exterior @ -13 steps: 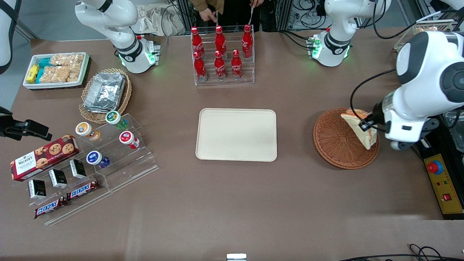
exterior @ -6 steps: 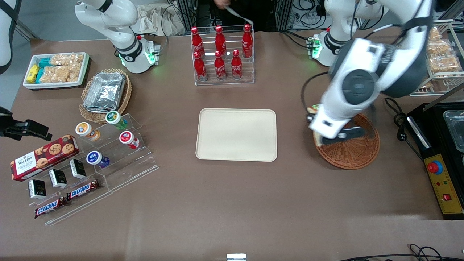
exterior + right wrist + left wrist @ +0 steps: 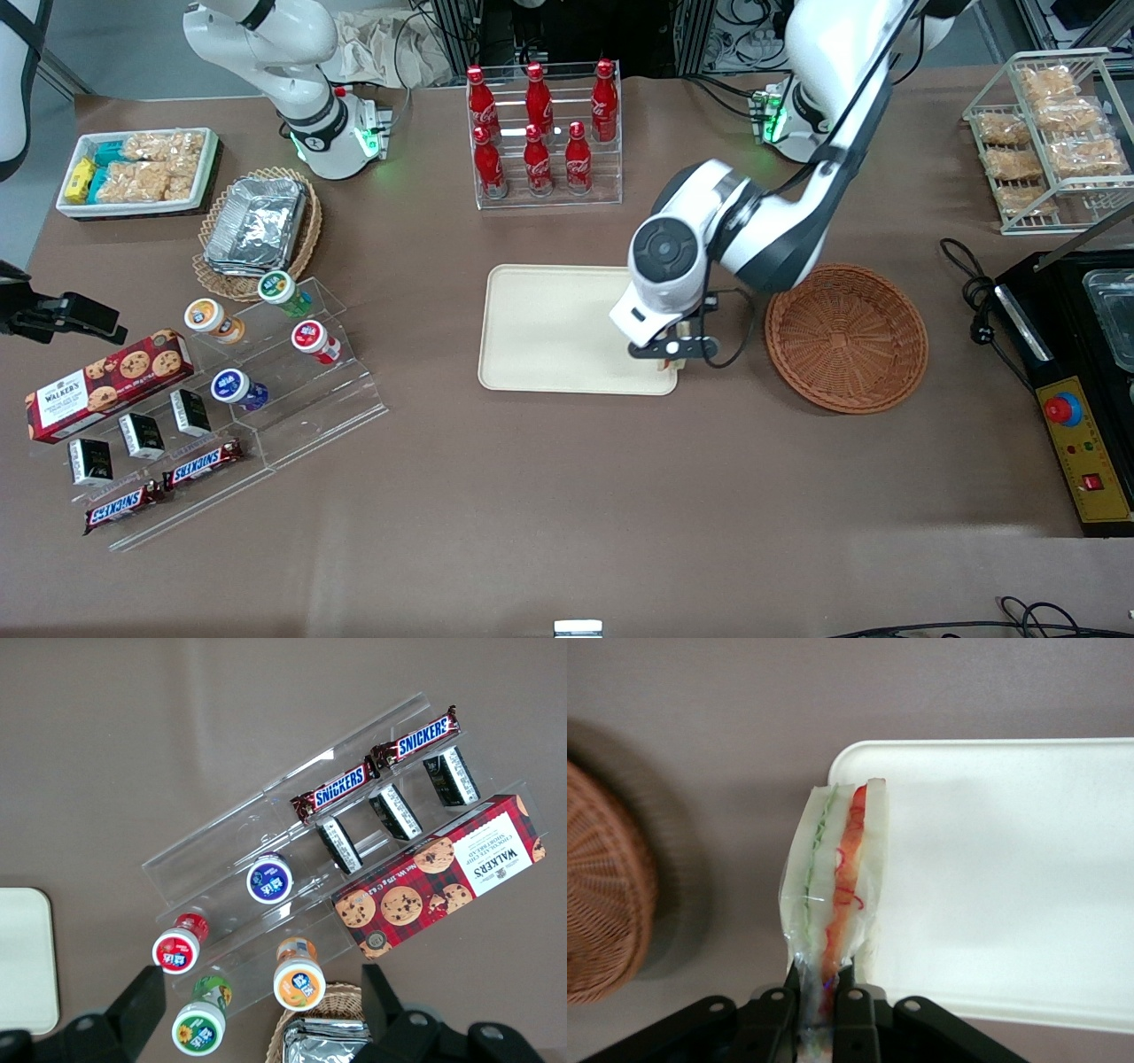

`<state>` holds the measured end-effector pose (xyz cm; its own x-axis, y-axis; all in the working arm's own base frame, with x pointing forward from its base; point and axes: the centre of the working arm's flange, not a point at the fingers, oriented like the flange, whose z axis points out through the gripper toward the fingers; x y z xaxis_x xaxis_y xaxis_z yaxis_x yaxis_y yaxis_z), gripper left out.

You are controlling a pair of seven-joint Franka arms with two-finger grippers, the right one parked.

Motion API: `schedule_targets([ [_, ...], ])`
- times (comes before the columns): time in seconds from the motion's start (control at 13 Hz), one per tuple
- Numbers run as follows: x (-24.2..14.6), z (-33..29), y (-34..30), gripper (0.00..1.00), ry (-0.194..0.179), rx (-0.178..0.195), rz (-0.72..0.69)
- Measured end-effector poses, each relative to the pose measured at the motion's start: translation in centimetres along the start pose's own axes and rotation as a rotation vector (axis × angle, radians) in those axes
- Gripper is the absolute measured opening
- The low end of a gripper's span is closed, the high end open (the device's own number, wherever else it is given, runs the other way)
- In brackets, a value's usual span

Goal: Place sandwich from basket to tray
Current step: 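Lower the sandwich onto the tray and open the left gripper, then raise the left gripper and withdraw it from the tray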

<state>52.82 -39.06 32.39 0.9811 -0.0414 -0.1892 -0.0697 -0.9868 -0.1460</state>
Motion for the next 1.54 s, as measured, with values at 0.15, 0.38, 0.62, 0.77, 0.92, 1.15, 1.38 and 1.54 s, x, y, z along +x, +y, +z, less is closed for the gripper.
schedule_targets([
  [0.15, 0.4, 2.8, 1.9, 0.15, 0.004, -0.013, 0.017],
  [0.38, 0.2, 5.7, 3.9, 0.15, -0.004, -0.012, 0.016],
  [0.62, 0.0, 6.7, 4.6, 0.18, 0.007, -0.002, 0.025],
  [0.77, 0.2, 6.9, 4.3, 0.35, 0.018, 0.016, 0.030],
  [0.92, 0.5, 6.1, 3.5, 0.57, 0.017, 0.036, 0.020],
  [1.15, 1.4, 1.4, -0.1, 0.86, 0.039, 0.046, -0.028],
  [1.38, 3.0, -4.4, -8.1, 1.00, 0.052, 0.046, -0.037],
  [1.54, 4.3, -7.1, -14.5, 1.00, 0.067, 0.032, -0.039],
])
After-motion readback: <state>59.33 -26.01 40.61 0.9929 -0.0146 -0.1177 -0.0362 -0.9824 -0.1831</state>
